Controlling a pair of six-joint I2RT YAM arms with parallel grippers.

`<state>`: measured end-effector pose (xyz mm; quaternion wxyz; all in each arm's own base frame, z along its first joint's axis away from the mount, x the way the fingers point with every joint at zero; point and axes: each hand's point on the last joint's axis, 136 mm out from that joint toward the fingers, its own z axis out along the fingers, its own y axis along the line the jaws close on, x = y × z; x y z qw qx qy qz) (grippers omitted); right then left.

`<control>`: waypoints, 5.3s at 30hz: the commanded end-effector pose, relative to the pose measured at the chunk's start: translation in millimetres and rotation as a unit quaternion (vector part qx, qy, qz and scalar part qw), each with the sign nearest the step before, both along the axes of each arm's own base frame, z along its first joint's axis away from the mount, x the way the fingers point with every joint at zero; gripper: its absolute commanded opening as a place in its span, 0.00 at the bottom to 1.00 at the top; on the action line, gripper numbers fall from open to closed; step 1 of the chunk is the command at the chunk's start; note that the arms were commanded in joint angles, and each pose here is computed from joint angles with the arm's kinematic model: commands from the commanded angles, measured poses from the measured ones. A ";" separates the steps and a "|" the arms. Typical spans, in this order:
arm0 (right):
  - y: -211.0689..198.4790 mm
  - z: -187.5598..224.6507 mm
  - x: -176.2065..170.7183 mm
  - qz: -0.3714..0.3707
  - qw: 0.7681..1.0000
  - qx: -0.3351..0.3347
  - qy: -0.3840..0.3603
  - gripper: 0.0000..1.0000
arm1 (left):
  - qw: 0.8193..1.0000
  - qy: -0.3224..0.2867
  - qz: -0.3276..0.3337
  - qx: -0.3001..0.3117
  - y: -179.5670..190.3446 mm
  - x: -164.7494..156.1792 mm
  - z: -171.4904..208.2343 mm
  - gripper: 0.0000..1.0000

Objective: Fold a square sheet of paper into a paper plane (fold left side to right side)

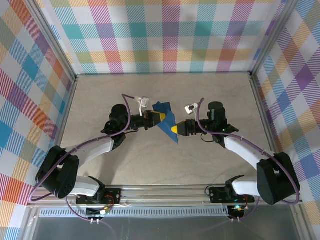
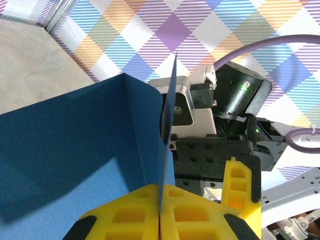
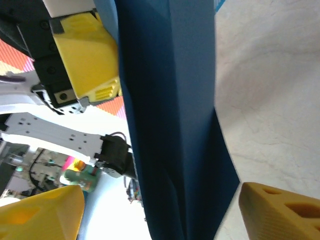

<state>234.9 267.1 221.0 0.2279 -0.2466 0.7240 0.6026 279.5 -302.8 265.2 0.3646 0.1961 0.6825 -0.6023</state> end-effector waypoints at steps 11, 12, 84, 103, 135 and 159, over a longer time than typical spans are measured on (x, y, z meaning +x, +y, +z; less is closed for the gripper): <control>2.9 29.3 4.4 0.002 0.998 0.021 -0.059 0.22 | 0.999 -0.038 -0.020 -0.024 -5.4 -6.8 26.8 0.09; 3.0 29.7 4.9 -0.001 0.998 0.020 -0.059 0.18 | 0.999 -0.038 -0.019 -0.023 -5.1 -6.5 26.6 0.11; -28.4 -70.1 64.2 -0.217 0.890 -0.400 -0.006 0.69 | 0.935 0.035 0.266 0.229 102.9 22.1 -54.5 0.56; -100.9 -61.1 69.8 -0.363 0.908 -0.202 0.060 0.99 | 0.943 0.221 0.149 0.201 -5.1 61.8 -158.1 0.52; -78.2 -50.4 57.7 -0.267 0.955 -0.092 0.094 0.91 | 0.959 0.209 0.105 0.161 -12.1 74.1 -148.9 0.02; -8.6 -14.4 42.7 -0.051 0.997 0.008 0.062 0.89 | 0.984 0.154 -0.060 0.068 5.8 19.2 -46.5 0.00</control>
